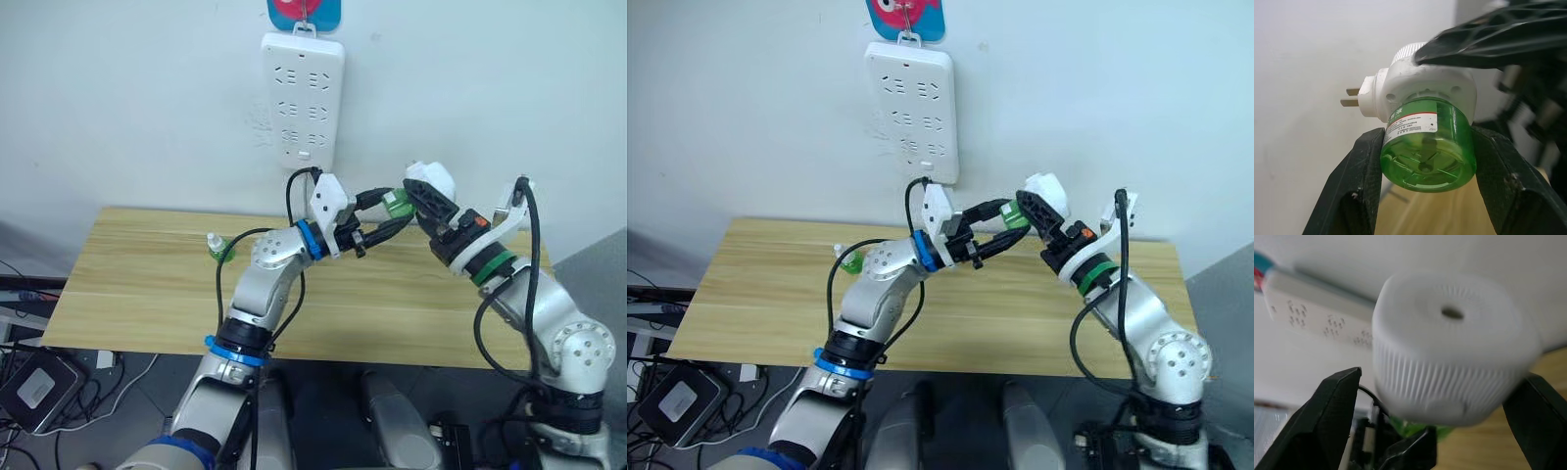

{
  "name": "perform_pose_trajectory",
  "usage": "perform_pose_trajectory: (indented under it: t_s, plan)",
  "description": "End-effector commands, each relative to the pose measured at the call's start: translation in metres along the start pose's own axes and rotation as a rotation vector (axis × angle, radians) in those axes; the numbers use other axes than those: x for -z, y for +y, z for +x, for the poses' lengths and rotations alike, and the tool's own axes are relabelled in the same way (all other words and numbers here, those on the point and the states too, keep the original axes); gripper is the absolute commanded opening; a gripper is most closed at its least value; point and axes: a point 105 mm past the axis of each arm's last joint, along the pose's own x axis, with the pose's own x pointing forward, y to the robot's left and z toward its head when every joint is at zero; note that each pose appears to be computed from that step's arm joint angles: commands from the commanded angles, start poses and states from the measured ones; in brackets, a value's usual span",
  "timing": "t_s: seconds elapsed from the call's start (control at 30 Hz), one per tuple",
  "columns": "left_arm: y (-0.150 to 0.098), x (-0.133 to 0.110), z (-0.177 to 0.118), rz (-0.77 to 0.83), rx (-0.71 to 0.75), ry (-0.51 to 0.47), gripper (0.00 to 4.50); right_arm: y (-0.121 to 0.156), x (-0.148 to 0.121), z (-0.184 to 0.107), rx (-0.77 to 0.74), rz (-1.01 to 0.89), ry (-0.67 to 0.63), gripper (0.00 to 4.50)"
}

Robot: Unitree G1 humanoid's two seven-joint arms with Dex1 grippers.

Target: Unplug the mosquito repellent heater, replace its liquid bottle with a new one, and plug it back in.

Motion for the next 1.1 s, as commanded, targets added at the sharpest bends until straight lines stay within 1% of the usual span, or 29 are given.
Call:
perform_pose_trajectory:
  t_s: [0.03, 0.1, 0.2, 0.27, 0.33, 0.43, 0.7, 0.9, 1.07, 1.1]
  plan:
    - [-0.011, -0.006, -0.008, 0.082, 0.106, -0.007, 2.33, 0.011, 0.001, -0.003, -0.165, 0.021, 0.146, 4.5]
    - [-0.015, -0.002, -0.018, 0.12, 0.16, 0.022, 2.33, 0.009, 0.004, -0.007, -0.24, 0.027, 0.294, 4.5]
    - [-0.019, 0.001, -0.024, 0.151, 0.193, 0.039, 2.33, 0.006, 0.005, -0.022, -0.291, 0.058, 0.495, 4.5]
    - [-0.021, 0.001, -0.024, 0.166, 0.195, 0.036, 2.33, 0.003, 0.006, -0.03, -0.285, 0.089, 0.589, 4.5]
    - [-0.021, 0.0, -0.023, 0.172, 0.189, 0.03, 2.33, 0.003, 0.007, -0.034, -0.286, 0.113, 0.649, 4.5]
    - [-0.023, 0.0, -0.021, 0.175, 0.183, 0.025, 2.33, 0.004, 0.005, -0.032, -0.289, 0.132, 0.676, 4.5]
    - [-0.031, 0.002, -0.02, 0.143, 0.177, 0.028, 2.33, 0.004, 0.002, -0.019, -0.271, 0.129, 0.656, 4.5]
    - [-0.036, 0.003, -0.021, 0.148, 0.202, 0.033, 2.33, 0.001, 0.003, -0.019, -0.244, 0.121, 0.659, 4.5]
    - [-0.035, 0.003, -0.021, 0.142, 0.197, 0.032, 2.33, 0.0, 0.004, -0.022, -0.238, 0.113, 0.67, 4.5]
    - [-0.035, 0.003, -0.021, 0.142, 0.197, 0.032, 2.33, 0.0, 0.004, -0.023, -0.235, 0.106, 0.671, 4.33]
